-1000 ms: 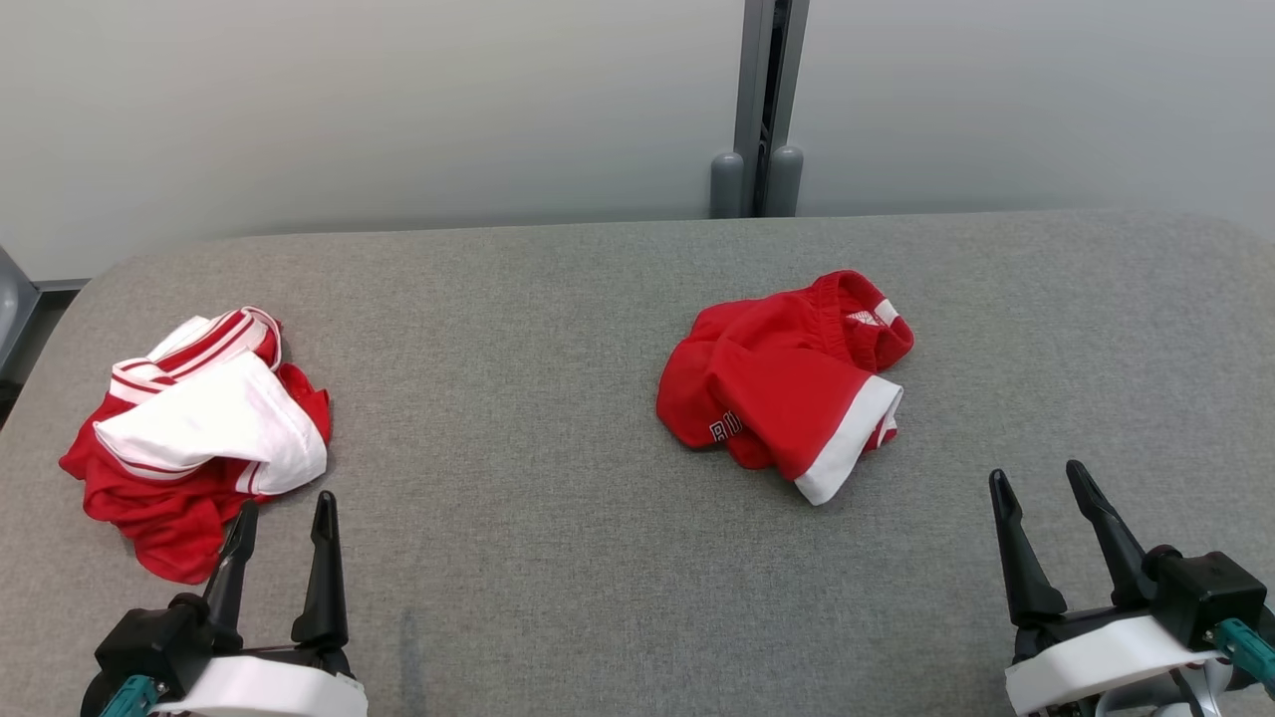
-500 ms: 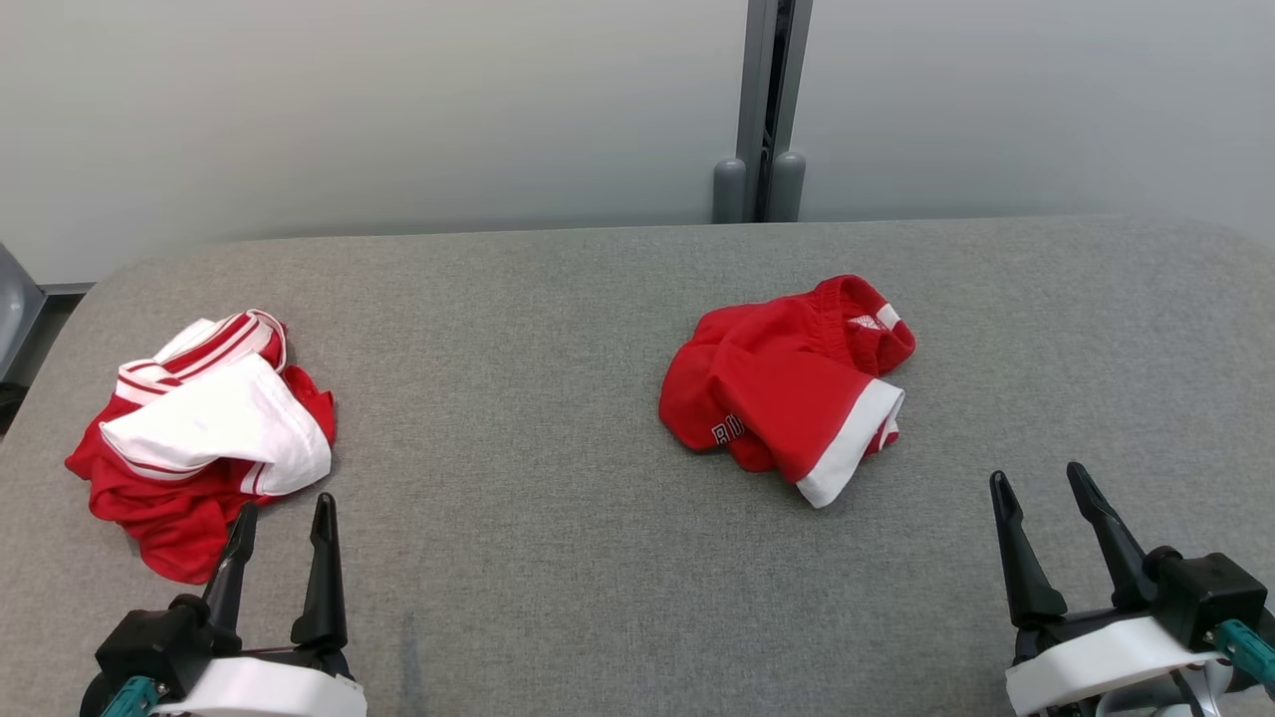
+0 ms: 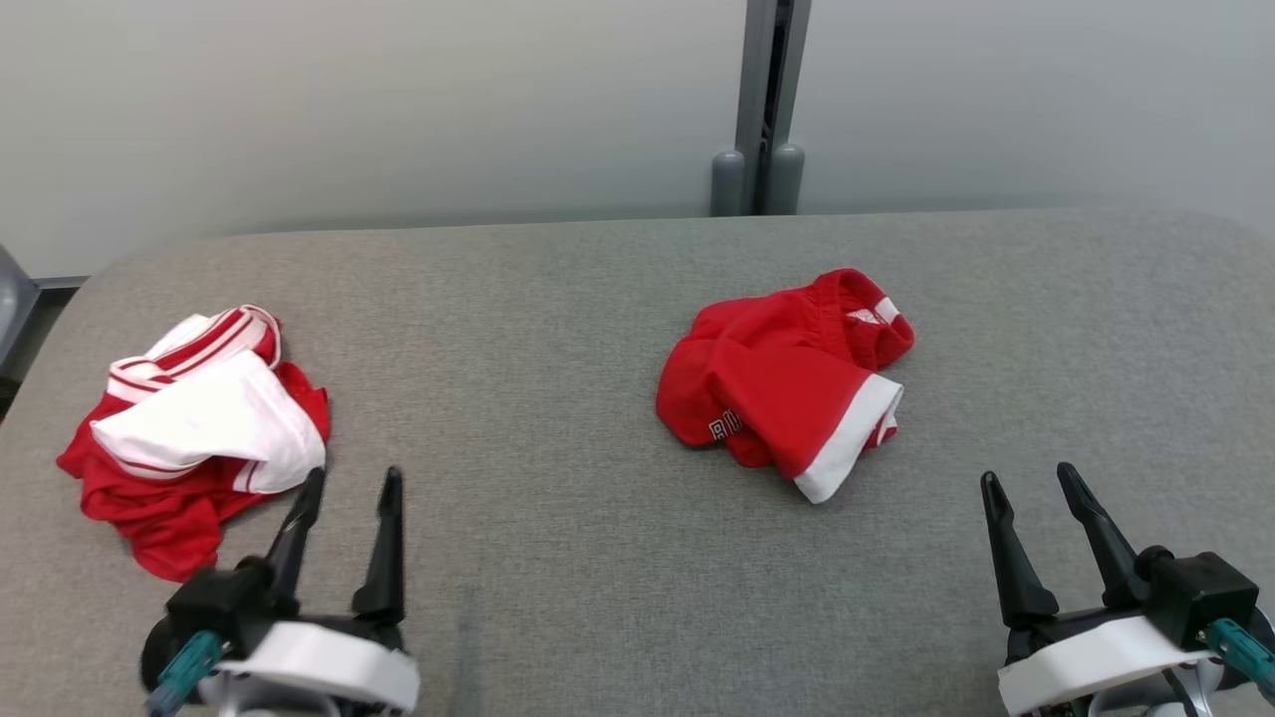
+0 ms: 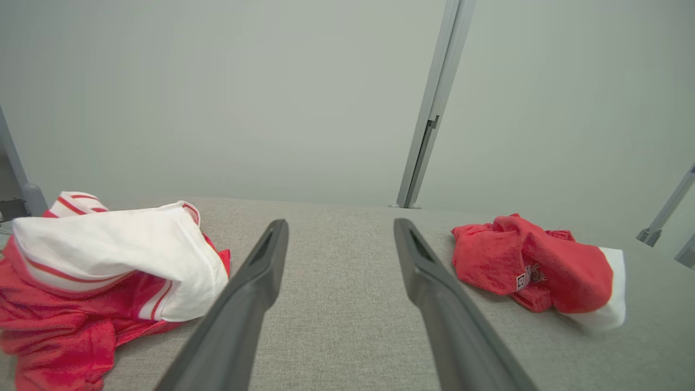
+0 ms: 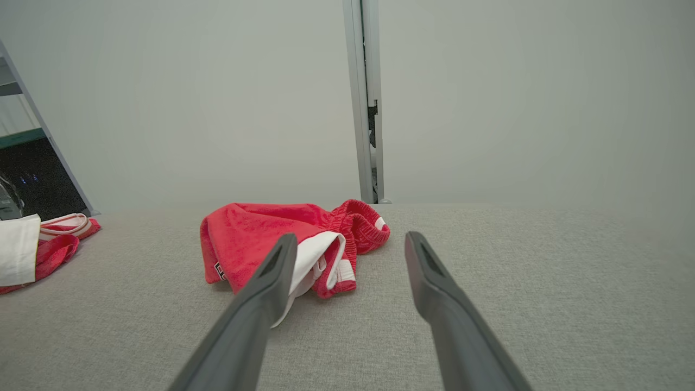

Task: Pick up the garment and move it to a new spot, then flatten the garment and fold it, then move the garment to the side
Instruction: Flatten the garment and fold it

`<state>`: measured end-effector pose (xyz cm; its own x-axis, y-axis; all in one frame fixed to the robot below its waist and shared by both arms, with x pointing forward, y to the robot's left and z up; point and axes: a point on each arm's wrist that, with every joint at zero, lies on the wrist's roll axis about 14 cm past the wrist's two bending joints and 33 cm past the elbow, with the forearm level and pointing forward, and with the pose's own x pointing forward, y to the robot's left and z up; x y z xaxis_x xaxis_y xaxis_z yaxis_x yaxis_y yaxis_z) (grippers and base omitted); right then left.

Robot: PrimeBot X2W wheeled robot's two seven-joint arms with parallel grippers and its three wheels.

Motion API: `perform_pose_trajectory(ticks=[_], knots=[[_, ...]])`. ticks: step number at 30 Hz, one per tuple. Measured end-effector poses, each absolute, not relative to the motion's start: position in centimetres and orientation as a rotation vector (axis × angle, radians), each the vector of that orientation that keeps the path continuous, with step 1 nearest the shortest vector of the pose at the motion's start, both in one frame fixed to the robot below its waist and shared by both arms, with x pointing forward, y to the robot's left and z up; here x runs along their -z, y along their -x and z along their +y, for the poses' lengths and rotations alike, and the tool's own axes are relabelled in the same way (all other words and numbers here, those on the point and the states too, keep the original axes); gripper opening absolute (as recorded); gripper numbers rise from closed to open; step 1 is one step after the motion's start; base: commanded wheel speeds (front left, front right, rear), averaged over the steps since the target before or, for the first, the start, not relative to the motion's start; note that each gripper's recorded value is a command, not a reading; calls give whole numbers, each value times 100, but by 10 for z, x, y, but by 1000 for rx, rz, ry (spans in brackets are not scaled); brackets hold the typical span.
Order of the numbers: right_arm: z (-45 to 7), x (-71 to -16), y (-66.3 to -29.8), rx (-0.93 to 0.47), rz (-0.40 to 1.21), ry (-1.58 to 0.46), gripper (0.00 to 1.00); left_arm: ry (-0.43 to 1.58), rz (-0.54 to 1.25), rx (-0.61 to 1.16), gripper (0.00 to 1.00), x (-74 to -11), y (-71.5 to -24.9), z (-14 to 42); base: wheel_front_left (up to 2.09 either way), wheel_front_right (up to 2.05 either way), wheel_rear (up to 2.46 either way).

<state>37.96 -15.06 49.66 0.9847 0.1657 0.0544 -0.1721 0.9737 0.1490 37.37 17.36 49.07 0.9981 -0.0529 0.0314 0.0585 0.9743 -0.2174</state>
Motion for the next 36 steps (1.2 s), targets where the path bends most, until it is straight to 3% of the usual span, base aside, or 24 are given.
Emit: perform_pose_trajectory(ticks=[17, 34, 35, 36], knots=[[-204, -485, -376, -1, -15, -160, 100, 189, 69, 593, 100, -485, -439, -10, 0, 0, 0], [-244, -464, -370, 136, 47, -147, 100, 76, 334, 664, 100, -388, -470, -36, 0, 0, 0], [-245, -463, -369, 139, 51, -146, 100, 71, 345, 665, 74, -384, -471, -36, 0, 0, 0], [-246, -462, -369, 142, 53, -145, 100, 70, 352, 664, 40, -382, -472, -37, 0, 0, 0]])
